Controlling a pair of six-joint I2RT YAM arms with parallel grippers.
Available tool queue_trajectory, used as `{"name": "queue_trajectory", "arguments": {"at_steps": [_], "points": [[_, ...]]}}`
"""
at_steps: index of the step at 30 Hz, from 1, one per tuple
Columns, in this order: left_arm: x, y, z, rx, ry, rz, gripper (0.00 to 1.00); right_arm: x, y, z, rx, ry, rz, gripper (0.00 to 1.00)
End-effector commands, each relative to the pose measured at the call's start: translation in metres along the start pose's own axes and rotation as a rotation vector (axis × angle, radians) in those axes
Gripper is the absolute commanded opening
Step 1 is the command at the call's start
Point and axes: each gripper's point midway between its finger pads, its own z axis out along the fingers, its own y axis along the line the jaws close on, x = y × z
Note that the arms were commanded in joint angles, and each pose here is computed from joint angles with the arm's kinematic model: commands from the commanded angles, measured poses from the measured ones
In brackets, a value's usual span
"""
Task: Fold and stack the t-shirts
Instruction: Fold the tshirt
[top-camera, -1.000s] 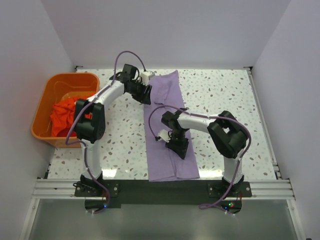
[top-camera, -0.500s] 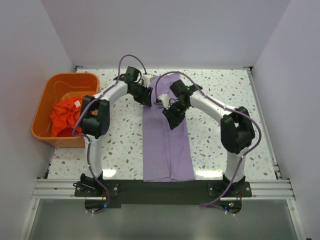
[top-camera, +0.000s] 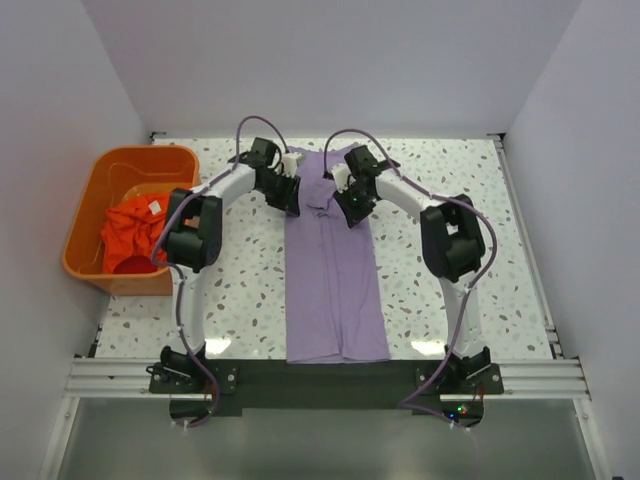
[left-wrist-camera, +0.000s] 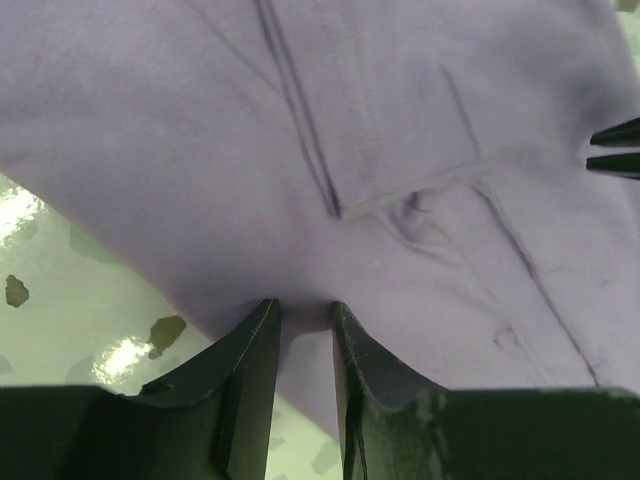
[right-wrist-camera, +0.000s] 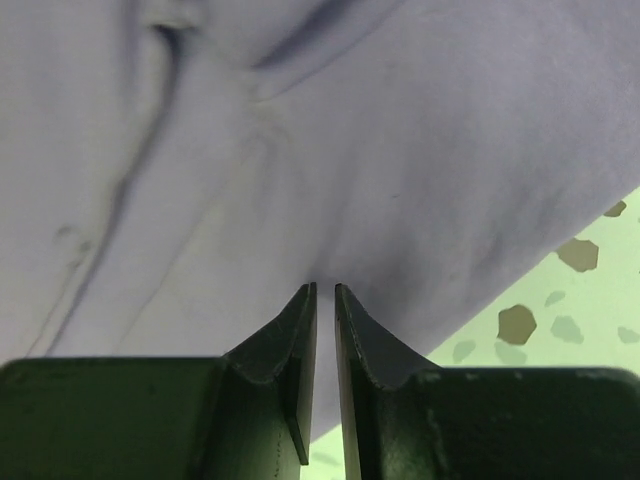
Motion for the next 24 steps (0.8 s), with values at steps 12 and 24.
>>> {"name": "queue_trajectory", "arguments": {"at_steps": [12,24], "points": [[-0.007,0.047,0.032,-0.065,0.0,-0.027,0.29,-0.026,-0.066,0.037,0.153,-0.05,0.196,0.17],[-0.03,0.083,0.045,-0.122,-0.051,-0.028,0.31,-0.037,-0.087,0.055,0.192,-0.066,0.237,0.19]]}}
